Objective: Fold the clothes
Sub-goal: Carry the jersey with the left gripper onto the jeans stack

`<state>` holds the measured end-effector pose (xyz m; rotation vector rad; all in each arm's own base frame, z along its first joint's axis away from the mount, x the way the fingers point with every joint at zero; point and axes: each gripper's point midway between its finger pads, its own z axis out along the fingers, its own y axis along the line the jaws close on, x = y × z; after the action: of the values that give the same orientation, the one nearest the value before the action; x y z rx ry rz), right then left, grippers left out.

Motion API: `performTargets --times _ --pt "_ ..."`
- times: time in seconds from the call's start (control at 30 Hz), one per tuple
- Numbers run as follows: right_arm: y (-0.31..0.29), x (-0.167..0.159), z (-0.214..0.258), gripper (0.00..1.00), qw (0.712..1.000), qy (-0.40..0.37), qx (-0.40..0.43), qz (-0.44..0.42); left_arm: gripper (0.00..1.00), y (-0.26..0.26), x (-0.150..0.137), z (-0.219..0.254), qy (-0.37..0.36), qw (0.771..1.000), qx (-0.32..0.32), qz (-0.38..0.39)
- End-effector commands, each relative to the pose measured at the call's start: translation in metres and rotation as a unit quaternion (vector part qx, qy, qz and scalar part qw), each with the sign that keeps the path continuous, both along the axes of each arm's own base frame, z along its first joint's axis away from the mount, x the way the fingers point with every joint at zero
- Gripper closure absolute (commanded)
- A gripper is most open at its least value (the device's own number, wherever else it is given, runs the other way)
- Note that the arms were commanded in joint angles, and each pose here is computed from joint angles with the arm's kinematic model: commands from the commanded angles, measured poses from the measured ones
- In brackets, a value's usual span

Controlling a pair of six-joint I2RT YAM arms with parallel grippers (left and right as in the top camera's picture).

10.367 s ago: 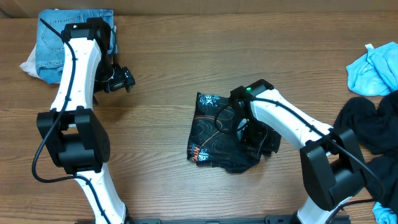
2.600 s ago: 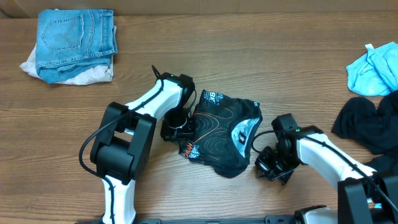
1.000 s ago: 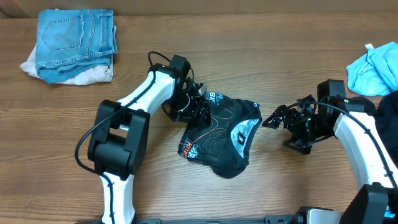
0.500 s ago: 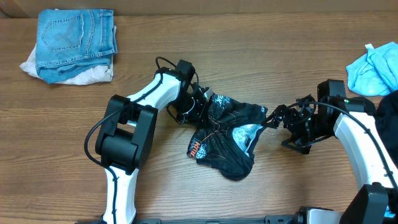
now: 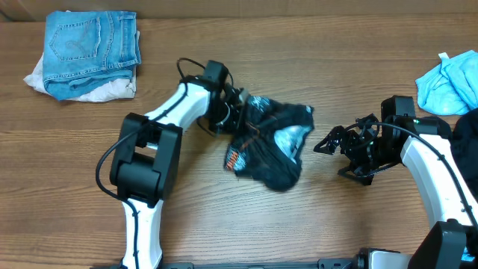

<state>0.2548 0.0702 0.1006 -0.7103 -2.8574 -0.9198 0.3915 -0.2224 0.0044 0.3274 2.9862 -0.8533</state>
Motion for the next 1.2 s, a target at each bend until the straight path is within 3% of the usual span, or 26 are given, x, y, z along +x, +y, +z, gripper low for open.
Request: performTargets --times 0.0,0.27,0.43,0.6,1.17 --pt "-0.001 0.007 0.012 0.0 1.0 -0.026 0.0 0.002 0.96 0.054 0.046 -0.015 -0.057 0.991 0.109 0.047" --pt "-0.001 0.003 0.012 0.0 1.0 -0.017 0.0 0.002 0.96 0.079 0.107 0.025 -0.174 0.979 0.107 0.026" --pt "0.0 -0.002 0.011 0.0 1.0 -0.004 0.002 0.001 0.96 0.113 0.142 0.037 -0.252 0.953 0.165 0.02" --pt "0.001 -0.008 0.011 0.0 1.0 0.01 0.004 0.001 0.96 0.148 0.172 0.057 -0.303 0.936 0.173 0.045" --pt "0.002 -0.015 0.011 0.0 1.0 0.026 0.006 0.001 0.96 0.224 0.229 0.166 -0.417 0.88 0.209 0.091"
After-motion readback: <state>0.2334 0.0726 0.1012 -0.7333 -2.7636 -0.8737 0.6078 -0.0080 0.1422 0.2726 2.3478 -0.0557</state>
